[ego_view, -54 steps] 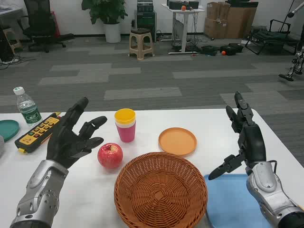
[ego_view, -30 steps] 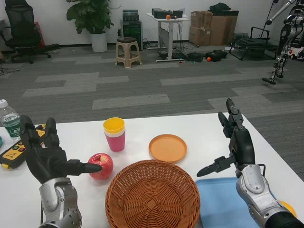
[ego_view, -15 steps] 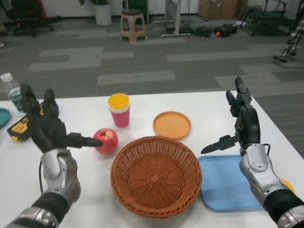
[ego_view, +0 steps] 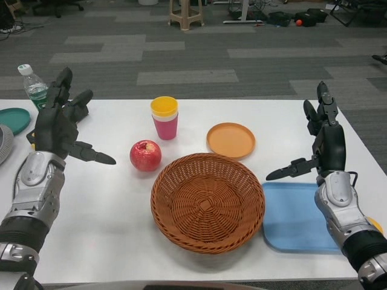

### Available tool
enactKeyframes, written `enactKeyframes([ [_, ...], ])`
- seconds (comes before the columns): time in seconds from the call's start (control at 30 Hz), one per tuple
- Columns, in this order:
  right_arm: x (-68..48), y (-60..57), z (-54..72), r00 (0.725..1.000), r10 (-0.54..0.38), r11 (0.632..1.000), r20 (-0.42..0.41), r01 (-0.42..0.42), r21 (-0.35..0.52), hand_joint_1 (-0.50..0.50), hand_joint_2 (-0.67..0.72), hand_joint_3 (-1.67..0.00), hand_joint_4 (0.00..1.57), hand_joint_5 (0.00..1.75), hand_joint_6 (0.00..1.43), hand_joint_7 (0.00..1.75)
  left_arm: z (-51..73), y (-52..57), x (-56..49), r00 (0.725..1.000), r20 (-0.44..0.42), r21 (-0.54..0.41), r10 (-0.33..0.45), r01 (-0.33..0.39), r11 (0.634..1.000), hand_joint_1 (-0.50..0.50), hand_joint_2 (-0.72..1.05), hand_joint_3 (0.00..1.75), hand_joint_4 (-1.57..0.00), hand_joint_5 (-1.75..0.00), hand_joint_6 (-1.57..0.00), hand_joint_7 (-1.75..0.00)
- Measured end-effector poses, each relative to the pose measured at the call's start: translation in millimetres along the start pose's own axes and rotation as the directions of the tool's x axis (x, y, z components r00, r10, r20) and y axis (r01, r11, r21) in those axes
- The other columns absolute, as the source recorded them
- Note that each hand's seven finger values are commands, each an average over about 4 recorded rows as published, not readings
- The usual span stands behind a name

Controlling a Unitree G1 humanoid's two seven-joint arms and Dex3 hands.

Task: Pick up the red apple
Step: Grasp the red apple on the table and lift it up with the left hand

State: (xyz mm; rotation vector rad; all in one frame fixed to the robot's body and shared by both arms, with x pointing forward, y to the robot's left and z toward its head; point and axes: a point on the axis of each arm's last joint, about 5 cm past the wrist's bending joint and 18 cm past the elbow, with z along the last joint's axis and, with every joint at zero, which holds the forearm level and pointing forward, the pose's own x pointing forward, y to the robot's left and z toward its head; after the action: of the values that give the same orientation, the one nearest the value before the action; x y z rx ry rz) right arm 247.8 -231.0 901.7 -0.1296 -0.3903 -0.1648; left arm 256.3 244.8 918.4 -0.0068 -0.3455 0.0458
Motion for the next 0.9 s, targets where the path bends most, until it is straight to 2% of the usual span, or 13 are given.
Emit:
enactKeyframes([
  [0.13,-1.0,-1.5,-1.3,1.0,0.01,1.0,-0.01,-0.01,-0.015,-0.38,0.28,0.0,0.11,0.0,0.0,0.0,3.4,5.7,2.5,0.992,-0.07,0.149,-0.103,0.113,0.982,-0.5,0.21,0.02,0.0,-1.1,0.0,-0.28],
  [0.33,-1.5,-2.7,-1.6,1.0,0.02,0.999,-0.014,-0.02,-0.026,-0.38,0.28,0.0,0.11,0.0,0.0,0.0,8.0,0.7,13.2,0.968,-0.149,0.32,-0.203,0.241,0.916,-0.5,0.25,0.0,0.0,-1.13,0.0,-0.28],
  [0.47,-2.3,-2.3,-2.2,0.999,0.033,0.999,-0.019,-0.034,-0.033,-0.38,0.28,0.0,0.11,0.0,0.0,0.0,15.0,-12.9,28.3,0.935,-0.19,0.453,-0.3,0.354,0.818,-0.5,0.34,0.0,0.0,-1.13,0.0,-0.28],
  [0.67,-2.6,-3.7,-2.2,0.999,0.043,0.998,-0.022,-0.044,-0.044,-0.38,0.28,0.0,0.14,0.0,0.0,0.0,16.5,-40.8,45.9,0.87,-0.285,0.564,-0.402,0.491,0.664,-0.5,0.34,0.0,0.0,-1.13,0.0,-0.28],
  [0.8,-2.9,-3.9,-2.3,0.999,0.045,0.998,-0.023,-0.046,-0.046,-0.38,0.33,0.0,0.15,0.0,0.0,0.0,14.8,-52.8,56.0,0.839,-0.345,0.574,-0.421,0.544,0.612,-0.5,0.32,0.0,0.0,-1.13,0.0,-0.24],
  [0.9,-3.1,-4.2,-2.4,0.999,0.045,0.998,-0.024,-0.046,-0.047,-0.38,0.34,0.0,0.17,0.0,0.0,0.0,10.8,-62.7,60.8,0.801,-0.417,0.577,-0.43,0.599,0.555,-0.5,0.25,0.0,0.0,-1.13,0.0,-0.28],
])
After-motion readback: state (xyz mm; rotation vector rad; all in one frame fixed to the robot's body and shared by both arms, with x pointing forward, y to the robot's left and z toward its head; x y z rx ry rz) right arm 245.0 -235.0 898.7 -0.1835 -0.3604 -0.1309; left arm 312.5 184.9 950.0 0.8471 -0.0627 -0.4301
